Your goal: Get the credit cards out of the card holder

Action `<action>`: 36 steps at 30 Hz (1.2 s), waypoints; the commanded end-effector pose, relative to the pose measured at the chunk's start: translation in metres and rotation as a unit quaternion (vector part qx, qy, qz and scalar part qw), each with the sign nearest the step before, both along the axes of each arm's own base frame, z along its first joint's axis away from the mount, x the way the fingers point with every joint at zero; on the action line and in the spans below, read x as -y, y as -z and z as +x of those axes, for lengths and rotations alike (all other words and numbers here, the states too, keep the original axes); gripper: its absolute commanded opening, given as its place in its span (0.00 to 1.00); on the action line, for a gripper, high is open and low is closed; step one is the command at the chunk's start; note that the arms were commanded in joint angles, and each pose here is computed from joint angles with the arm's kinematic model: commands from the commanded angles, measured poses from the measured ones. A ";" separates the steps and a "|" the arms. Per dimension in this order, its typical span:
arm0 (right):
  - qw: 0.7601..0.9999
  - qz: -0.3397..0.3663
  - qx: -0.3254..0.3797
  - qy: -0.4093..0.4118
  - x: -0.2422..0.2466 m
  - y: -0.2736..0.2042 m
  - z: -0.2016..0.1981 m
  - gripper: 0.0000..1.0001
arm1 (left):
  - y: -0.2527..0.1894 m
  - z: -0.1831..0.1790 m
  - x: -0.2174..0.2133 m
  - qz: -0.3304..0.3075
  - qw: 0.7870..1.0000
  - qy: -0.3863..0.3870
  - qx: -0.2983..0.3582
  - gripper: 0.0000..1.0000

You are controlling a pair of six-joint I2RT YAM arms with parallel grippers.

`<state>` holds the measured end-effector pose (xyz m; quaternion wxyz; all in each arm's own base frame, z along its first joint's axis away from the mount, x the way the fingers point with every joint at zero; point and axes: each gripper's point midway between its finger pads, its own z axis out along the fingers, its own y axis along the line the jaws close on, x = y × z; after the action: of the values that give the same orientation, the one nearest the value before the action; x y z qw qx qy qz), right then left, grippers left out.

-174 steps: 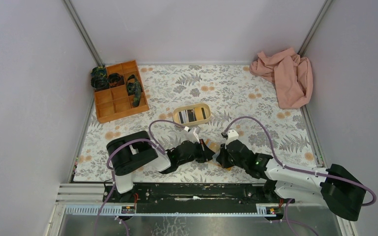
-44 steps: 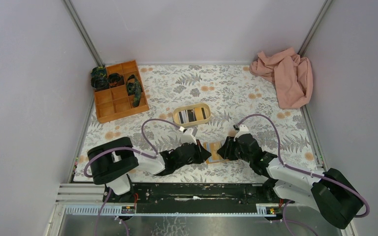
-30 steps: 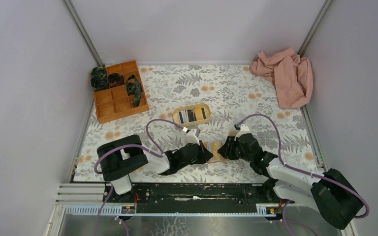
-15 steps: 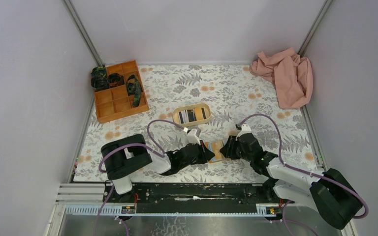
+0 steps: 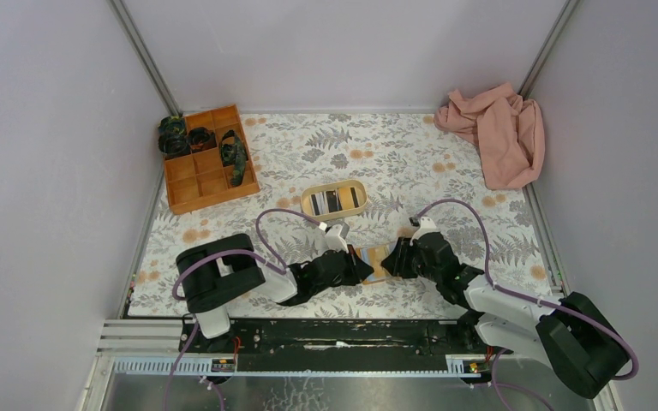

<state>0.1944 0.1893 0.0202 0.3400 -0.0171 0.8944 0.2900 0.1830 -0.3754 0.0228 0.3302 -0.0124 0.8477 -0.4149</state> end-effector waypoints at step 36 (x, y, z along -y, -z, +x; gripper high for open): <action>0.996 0.055 0.066 0.006 -0.004 -0.044 0.006 0.00 | 0.036 -0.005 -0.016 0.043 0.999 0.001 -0.027 0.00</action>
<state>0.1895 0.1959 0.0484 0.3757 -0.0329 0.8605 0.3425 0.1839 -0.3804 0.0231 0.3240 -0.0183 0.8419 -0.4312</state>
